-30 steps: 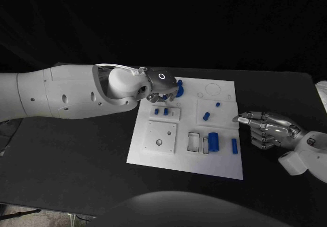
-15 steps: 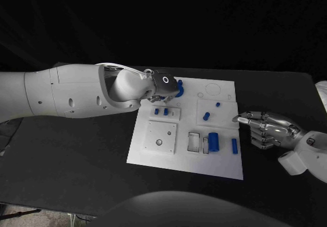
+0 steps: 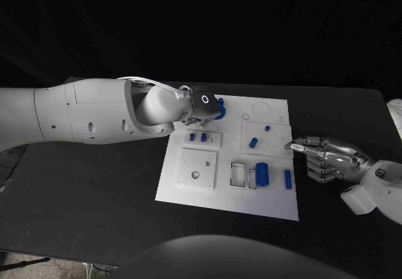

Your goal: Assemble the parts on the task board

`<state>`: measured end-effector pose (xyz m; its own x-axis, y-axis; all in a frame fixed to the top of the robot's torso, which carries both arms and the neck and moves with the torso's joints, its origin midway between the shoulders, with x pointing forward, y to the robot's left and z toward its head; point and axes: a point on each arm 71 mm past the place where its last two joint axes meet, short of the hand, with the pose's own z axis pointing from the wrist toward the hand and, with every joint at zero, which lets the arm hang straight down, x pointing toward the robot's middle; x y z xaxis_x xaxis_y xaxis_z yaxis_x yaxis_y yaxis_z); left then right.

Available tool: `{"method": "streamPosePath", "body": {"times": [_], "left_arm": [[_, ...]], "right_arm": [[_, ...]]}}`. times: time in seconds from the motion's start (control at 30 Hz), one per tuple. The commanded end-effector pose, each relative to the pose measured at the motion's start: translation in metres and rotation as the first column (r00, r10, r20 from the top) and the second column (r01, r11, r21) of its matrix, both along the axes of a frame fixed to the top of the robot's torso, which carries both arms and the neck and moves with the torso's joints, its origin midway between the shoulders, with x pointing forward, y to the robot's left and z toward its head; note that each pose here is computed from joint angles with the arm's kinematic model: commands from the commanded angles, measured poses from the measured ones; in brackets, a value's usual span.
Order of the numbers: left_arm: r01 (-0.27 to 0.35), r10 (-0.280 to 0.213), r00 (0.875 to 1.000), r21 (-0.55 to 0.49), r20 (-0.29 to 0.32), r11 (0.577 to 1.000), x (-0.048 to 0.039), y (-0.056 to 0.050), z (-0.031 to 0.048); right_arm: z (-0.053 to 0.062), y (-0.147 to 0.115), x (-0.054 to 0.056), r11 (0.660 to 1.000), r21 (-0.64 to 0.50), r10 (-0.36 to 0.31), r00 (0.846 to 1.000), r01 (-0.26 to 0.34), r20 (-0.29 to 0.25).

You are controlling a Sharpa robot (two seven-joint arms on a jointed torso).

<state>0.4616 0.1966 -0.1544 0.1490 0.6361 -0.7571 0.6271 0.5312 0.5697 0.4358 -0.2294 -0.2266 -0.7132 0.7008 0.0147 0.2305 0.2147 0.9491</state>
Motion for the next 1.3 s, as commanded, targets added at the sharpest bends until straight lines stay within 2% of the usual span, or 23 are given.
{"method": "streamPosePath", "body": {"times": [0.03,0.4,1.3], "left_arm": [[0.005,-0.005,1.0,0.007,-0.022,1.0,0.0003,-0.0021,-0.0015],[0.003,-0.003,0.999,-0.012,-0.048,1.0,0.0016,-0.0038,-0.004],[0.005,-0.006,0.998,-0.011,-0.066,1.0,0.0025,-0.0059,-0.0078]], "right_arm": [[-0.0002,0.0023,-0.0013,1.0,0.012,0.024,1.0,-0.024,-0.004],[-0.0005,0.0021,-0.0009,1.0,0.012,0.024,1.0,-0.024,-0.005],[-0.0007,0.0007,-0.0017,1.0,0.011,0.024,1.0,-0.024,-0.008]]}}
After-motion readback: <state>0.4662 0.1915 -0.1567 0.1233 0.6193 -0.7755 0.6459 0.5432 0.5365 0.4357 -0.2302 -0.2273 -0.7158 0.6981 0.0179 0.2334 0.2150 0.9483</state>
